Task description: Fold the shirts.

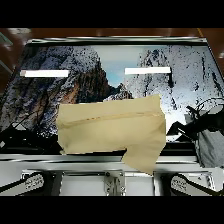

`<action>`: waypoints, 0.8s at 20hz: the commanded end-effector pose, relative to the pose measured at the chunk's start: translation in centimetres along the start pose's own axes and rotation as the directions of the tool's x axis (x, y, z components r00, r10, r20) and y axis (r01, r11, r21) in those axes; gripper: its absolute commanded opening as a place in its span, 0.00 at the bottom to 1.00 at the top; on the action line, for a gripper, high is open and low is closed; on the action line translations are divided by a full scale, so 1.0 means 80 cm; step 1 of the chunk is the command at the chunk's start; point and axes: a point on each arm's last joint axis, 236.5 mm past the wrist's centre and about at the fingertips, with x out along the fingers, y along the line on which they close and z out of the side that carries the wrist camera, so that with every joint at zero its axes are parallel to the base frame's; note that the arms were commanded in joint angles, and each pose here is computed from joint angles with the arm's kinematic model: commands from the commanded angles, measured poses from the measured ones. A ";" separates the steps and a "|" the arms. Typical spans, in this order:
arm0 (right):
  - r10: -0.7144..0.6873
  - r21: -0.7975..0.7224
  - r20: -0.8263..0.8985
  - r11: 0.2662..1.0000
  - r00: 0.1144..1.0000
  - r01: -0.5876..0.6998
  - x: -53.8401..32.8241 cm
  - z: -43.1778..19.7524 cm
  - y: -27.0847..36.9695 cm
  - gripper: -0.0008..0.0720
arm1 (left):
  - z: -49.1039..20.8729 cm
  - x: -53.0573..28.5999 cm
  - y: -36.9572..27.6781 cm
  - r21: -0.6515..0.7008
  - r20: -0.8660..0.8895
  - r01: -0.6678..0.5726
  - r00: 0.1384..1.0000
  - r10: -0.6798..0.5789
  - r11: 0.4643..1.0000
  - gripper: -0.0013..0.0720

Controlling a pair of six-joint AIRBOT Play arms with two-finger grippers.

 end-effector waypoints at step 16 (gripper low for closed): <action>0.037 -0.060 -0.037 0.997 0.999 -0.040 0.114 -0.040 0.039 0.10 | -0.004 -0.016 -0.018 0.091 0.021 -0.001 1.000 -0.001 0.996 0.08</action>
